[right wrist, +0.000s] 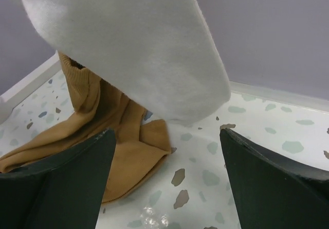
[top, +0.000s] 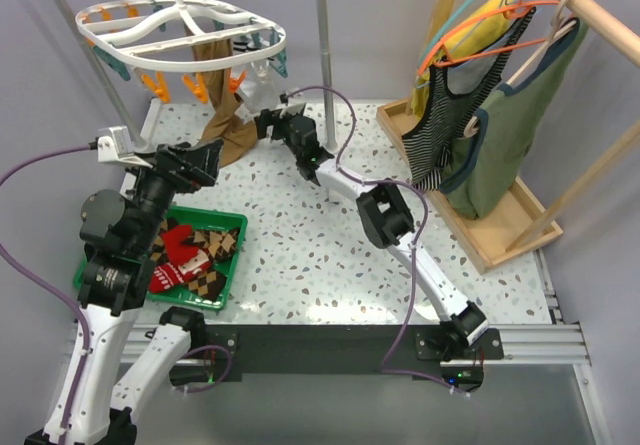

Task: Remove the socks clipped to the hanger

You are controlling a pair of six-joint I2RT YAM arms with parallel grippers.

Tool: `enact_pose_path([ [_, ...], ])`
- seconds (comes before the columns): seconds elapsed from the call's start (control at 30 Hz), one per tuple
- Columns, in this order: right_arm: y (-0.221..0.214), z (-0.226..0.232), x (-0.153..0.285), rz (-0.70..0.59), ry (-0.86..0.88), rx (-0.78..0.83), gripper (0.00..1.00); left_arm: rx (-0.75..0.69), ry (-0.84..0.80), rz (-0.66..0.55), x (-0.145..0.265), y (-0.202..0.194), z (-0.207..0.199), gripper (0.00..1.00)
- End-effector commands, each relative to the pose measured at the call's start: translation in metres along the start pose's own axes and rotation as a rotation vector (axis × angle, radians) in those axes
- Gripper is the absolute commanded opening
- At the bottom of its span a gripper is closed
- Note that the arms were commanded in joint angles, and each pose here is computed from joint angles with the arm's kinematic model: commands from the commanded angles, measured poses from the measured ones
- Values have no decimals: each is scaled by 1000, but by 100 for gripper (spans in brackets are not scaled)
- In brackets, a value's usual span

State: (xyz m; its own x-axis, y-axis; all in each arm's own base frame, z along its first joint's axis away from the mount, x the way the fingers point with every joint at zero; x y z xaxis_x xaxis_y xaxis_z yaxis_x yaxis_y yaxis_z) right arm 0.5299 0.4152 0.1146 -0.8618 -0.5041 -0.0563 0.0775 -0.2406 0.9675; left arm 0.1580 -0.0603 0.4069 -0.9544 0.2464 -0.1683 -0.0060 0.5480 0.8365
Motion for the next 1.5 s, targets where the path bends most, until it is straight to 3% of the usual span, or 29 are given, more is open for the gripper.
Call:
enact_pose_path([
  [0.0, 36, 9, -8, -153, 33, -11, 82, -5, -23, -1, -1, -3, 0, 96],
  [0.07, 38, 14, -9, -165, 28, -15, 77, -5, -24, 3, -2, -5, 1, 96],
  [0.17, 47, 24, -9, -184, 35, -23, 60, -4, -23, 11, -2, -7, 2, 96],
  [0.27, 50, 33, -7, -184, 47, -34, 39, -4, -21, 15, -2, -9, 4, 96],
  [0.3, 55, 36, -7, -186, 41, -36, 24, -5, -22, 16, -2, -9, 4, 96],
  [0.37, 57, 42, -4, -165, 41, -31, 11, -7, -17, 24, -2, -11, 5, 96],
  [0.4, 63, 47, 0, -153, 53, -29, 0, -11, -16, 28, -2, -12, 5, 96],
  [0.6, 71, 59, 28, -81, 89, -22, 0, -7, 7, 39, 8, -14, 8, 96],
  [0.67, 94, 71, 39, -99, 106, -25, 0, -5, 10, 47, 13, -16, 9, 96],
  [0.7, 79, 69, 49, -52, 102, -19, 0, -5, 14, 53, 14, -18, 10, 96],
  [0.73, 103, 75, 57, -81, 113, -27, 0, -1, 24, 72, 15, -22, 12, 96],
  [0.83, 111, 90, 80, -50, 134, -36, 0, 9, 41, 103, 21, -28, 15, 96],
  [1.13, 142, 130, 144, 230, 221, -160, 0, 34, 13, 160, 37, -34, 12, 96],
  [1.47, 185, 151, 221, 364, 301, -311, 0, 98, -32, 297, 57, -62, 17, 96],
])
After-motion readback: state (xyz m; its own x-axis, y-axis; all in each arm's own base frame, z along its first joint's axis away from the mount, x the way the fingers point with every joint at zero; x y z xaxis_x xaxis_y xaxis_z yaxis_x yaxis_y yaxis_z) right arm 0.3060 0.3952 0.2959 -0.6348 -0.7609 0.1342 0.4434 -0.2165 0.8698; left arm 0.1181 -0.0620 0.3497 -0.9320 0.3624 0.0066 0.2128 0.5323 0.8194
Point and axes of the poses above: each gripper's point midway between its finger pads, its own x axis back along the fingers, its own z axis along the line the jaws close on, y = z × x, the point moved 10 cm from there along x, back along the fingers
